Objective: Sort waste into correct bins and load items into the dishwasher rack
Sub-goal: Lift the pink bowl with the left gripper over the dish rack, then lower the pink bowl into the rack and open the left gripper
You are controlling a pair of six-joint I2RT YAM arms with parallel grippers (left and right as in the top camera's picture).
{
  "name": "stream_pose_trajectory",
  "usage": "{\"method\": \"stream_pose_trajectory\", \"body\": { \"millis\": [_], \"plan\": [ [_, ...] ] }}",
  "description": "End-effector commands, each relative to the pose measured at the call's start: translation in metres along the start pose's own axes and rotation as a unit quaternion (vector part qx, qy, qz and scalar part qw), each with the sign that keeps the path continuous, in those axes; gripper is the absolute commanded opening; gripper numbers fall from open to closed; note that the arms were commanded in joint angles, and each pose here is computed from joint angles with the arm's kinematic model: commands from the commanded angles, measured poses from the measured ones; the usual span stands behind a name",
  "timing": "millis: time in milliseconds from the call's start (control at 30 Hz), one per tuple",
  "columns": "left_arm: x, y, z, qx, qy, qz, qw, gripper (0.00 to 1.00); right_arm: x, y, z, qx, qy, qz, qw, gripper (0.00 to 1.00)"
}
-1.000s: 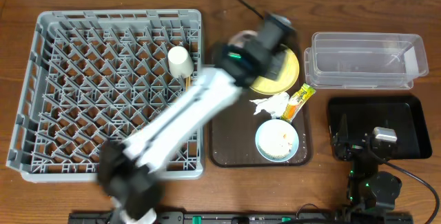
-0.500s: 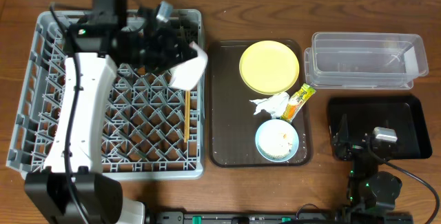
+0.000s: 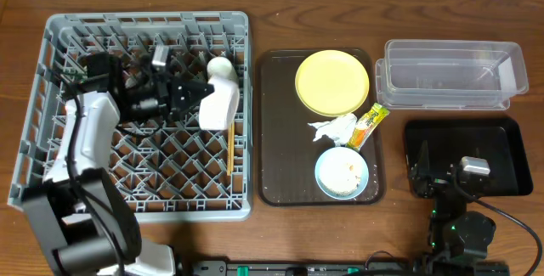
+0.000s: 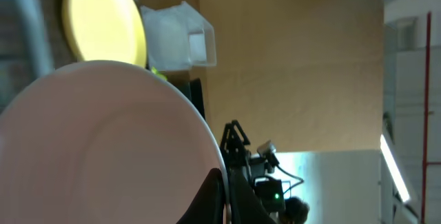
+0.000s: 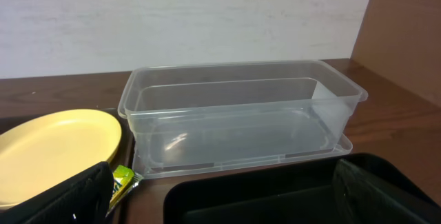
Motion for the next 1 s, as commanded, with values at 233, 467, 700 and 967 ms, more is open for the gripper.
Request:
{"method": "stream_pose_trajectory", "body": {
  "millis": [233, 467, 700, 967],
  "plan": [
    [0.032, 0.002, 0.01, -0.009, 0.012, -0.022, 1.0, 0.06, -0.002, 0.0, 0.0, -0.001, 0.003, -0.007, 1.0, 0.99],
    [0.032, 0.003, 0.013, -0.009, 0.045, -0.022, 0.999, 0.06, -0.002, 0.0, 0.0, -0.001, 0.003, -0.007, 1.0, 0.99],
    [0.032, 0.002, 0.014, -0.009, 0.089, -0.023, 0.996, 0.06, -0.002, 0.0, 0.0, -0.001, 0.003, -0.007, 1.0, 0.99],
    [0.032, 0.002, 0.01, -0.006, 0.132, -0.023, 0.991, 0.06, -0.002, 0.0, 0.0, -0.001, 0.003, -0.007, 1.0, 0.99]
  ]
}}
Point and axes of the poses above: each gripper's point midway between its finger pads, its own y axis back along the fingers, its own x axis along the line the jaws close on, z = x × y, the point moved 9 cm from there along y, back along the fingers, and after that the axes turned 2 degrees about -y, right-handed, at the moved point
